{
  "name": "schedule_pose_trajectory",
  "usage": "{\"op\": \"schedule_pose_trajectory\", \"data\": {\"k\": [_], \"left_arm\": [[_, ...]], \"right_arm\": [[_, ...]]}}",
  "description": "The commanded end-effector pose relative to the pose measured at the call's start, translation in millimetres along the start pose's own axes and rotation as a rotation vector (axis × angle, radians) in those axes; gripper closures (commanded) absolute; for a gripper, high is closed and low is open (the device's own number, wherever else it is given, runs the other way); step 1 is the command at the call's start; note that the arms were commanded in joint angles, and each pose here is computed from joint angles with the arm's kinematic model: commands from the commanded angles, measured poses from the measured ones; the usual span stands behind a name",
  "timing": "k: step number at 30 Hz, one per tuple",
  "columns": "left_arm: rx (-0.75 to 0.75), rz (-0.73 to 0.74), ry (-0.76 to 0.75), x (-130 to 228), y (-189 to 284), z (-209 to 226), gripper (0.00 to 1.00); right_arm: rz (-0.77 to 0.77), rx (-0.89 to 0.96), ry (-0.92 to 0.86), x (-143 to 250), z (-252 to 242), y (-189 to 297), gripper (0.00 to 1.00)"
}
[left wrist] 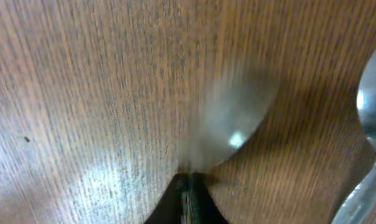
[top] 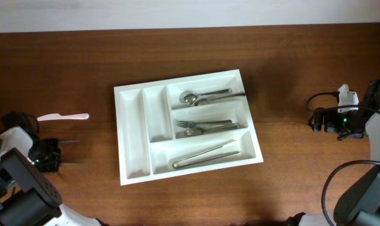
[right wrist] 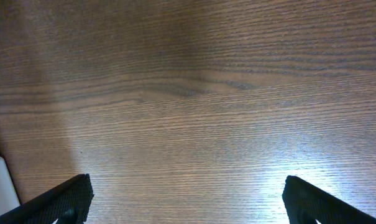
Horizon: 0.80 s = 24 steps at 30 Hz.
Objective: Pack container
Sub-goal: 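Lower the left gripper and grasp the upper small spoon, then carry the spoon into the tray's left compartment and release it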
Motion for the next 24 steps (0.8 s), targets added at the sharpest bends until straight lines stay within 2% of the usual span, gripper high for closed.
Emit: {"op": "schedule_pose_trajectory", "data": {"k": [1, 5, 11, 14, 18, 24], "left_arm": [[-0.057, 0.031, -0.006, 8.5, -11.6, 11.0, 0.98], [-0.042, 0.04, -0.053, 9.0, -10.1, 8.0, 0.98], [0.039, 0.006, -0.252, -2.6, 15.2, -18.1, 0.98], [0.156, -0.022, -0.417, 0.8, 45.4, -48.1, 0.98], [0.33, -0.091, -0.751, 33.4, 100.5, -94.5, 0.98], [0.378, -0.125, -1.165, 123.9, 134.3, -120.2, 0.98]], "right_arm": [[-0.002, -0.01, 0.003, 0.5, -0.2, 0.2, 0.01], [-0.002, -0.01, 0.003, 0.5, -0.2, 0.2, 0.01], [-0.002, -0.01, 0.003, 0.5, -0.2, 0.2, 0.01], [-0.003, -0.01, 0.004, 0.4, -0.2, 0.2, 0.01], [-0.002, -0.01, 0.003, 0.5, -0.2, 0.2, 0.01], [-0.003, -0.01, 0.004, 0.4, -0.2, 0.2, 0.01]]}}
Point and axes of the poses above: each gripper's point midway between its finger pads, its own y axis back along the fingers, its own z axis along the line the jaws close on, x = y × z, the point moved 1 cm from there along y, back along the fingers, and after that the axes turned 8 degrees about -y, right-handed, at the moved point
